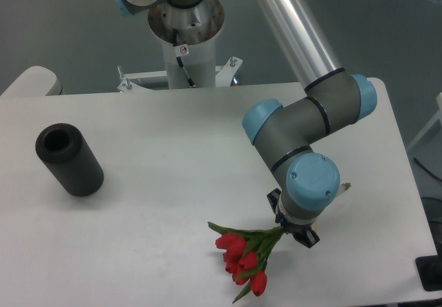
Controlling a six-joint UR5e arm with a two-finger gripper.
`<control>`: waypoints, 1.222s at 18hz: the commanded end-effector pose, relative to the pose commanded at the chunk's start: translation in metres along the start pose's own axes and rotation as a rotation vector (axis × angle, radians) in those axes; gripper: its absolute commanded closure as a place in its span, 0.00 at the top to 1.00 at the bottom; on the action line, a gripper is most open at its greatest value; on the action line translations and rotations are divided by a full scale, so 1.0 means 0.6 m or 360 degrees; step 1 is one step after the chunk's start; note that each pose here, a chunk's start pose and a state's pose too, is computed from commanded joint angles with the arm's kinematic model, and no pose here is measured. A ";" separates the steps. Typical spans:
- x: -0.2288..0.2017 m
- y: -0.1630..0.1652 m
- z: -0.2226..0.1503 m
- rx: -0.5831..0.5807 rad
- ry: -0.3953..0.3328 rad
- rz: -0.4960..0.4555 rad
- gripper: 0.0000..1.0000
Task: Insert the flowers into the vase
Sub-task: 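Carry the held red tulips with the gripper toward the black vase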
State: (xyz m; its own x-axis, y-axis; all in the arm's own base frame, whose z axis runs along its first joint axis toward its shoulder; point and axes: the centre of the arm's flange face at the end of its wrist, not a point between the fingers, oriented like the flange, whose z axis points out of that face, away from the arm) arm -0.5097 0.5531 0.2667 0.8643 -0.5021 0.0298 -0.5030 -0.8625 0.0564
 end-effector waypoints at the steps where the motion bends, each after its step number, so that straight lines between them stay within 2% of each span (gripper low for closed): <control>1: 0.000 0.000 0.000 0.0000 0.0000 0.0000 0.03; 6: 0.003 -0.005 -0.003 -0.0003 -0.0001 0.0007 0.04; 9: 0.016 -0.027 0.004 0.0001 0.0015 0.0030 0.03; 16: 0.050 -0.044 0.000 0.0154 0.0069 -0.0056 0.04; 22: 0.115 -0.151 -0.054 0.0339 0.0077 -0.0161 0.04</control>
State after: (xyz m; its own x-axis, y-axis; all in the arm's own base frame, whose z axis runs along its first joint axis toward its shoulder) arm -0.4048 0.5986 0.2959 0.9069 -0.4131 0.0830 -0.3985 -0.9048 -0.1500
